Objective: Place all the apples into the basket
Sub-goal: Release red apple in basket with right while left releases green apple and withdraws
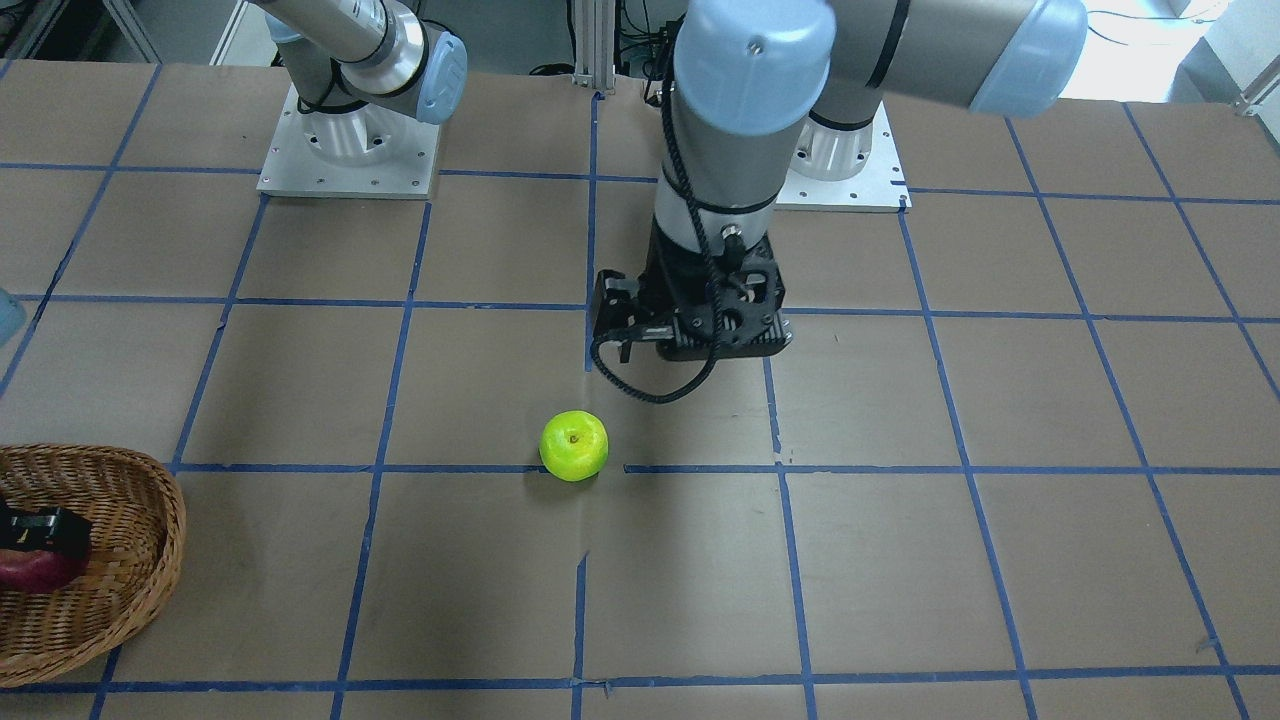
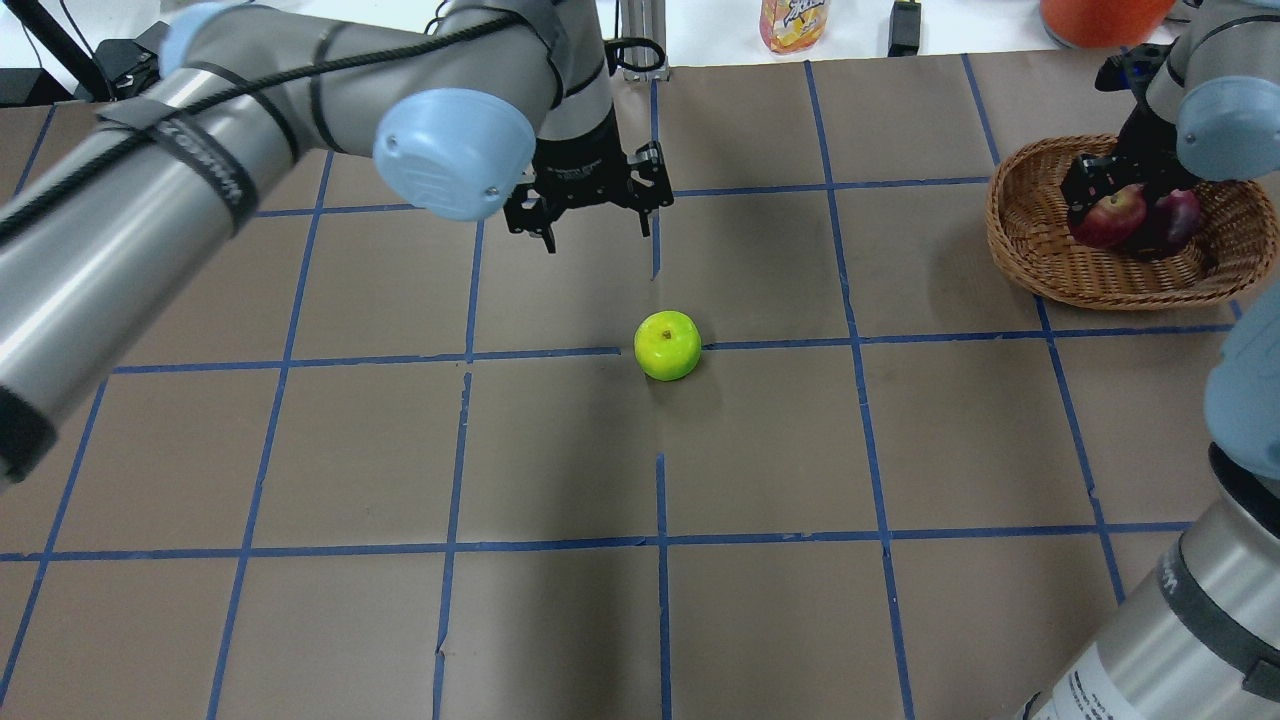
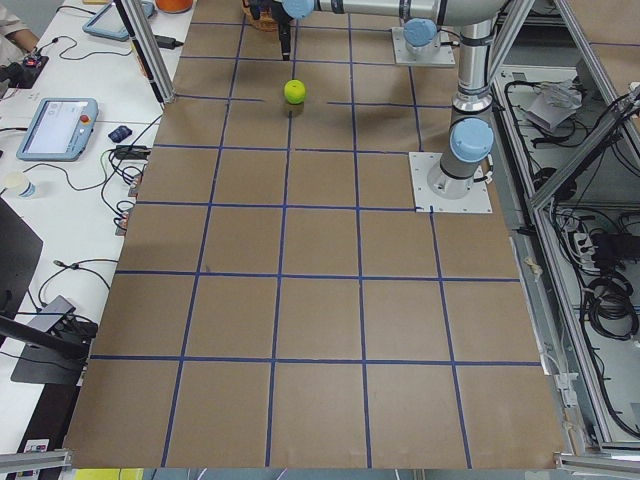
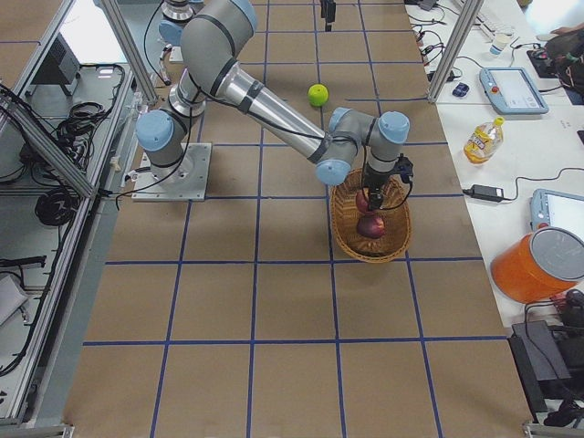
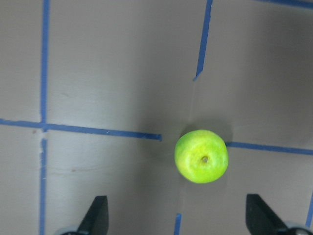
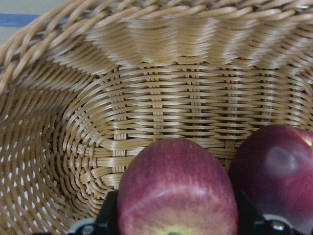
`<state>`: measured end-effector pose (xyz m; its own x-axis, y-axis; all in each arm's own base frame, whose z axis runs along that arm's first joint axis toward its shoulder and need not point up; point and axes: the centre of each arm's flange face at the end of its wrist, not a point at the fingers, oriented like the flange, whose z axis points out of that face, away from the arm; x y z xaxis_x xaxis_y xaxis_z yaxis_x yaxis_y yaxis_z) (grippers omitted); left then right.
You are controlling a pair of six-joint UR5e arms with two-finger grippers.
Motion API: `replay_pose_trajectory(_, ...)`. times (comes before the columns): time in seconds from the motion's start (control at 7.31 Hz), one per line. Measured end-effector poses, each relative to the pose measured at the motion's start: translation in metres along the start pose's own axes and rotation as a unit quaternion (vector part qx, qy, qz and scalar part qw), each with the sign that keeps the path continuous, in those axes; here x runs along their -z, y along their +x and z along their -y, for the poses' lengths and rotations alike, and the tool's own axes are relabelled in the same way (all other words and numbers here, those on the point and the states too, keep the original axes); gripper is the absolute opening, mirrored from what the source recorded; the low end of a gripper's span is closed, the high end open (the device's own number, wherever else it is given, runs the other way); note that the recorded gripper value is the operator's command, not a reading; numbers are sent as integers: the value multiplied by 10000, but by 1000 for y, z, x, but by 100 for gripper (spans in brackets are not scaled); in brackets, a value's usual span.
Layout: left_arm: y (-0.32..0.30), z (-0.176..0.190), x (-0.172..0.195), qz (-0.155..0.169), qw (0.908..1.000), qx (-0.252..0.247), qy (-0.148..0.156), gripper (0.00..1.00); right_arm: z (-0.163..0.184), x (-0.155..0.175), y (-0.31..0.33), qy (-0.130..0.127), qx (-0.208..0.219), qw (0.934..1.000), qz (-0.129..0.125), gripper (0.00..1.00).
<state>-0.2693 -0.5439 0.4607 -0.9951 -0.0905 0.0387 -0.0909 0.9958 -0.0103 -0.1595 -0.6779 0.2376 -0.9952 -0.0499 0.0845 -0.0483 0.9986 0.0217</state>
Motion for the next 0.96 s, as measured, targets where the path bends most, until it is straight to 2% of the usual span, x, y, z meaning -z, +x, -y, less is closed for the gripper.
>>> replay_pose_trajectory(0.14, -32, -10, 29, 35, 9997, -253, -62, 100, 1, -6, 1, -31, 25, 10000, -4, 14)
replay_pose_trajectory(0.27, -62, -22, 51, 39, 9987, -508, -91, 100, 3, -5, 2, -17, 40, 10000, -49, 32)
replay_pose_trajectory(0.41, -83, -31, 62, 29, 9978, -664, -48, 100, 6, -1, 5, 10, 44, 9999, -127, 40)
replay_pose_trajectory(0.55, -94, -40, 65, 29, 9974, -724, 58, 100, 7, 3, 9, -20, 44, 9996, -269, 91)
replay_pose_trajectory(0.68, -100, -48, 60, 32, 9970, -747, 204, 100, 5, 4, 13, -110, 47, 9990, -420, 100)
replay_pose_trajectory(0.96, -107, -56, 51, 15, 9955, -750, 577, 100, 1, 2, 17, -248, 42, 9982, -536, 100)
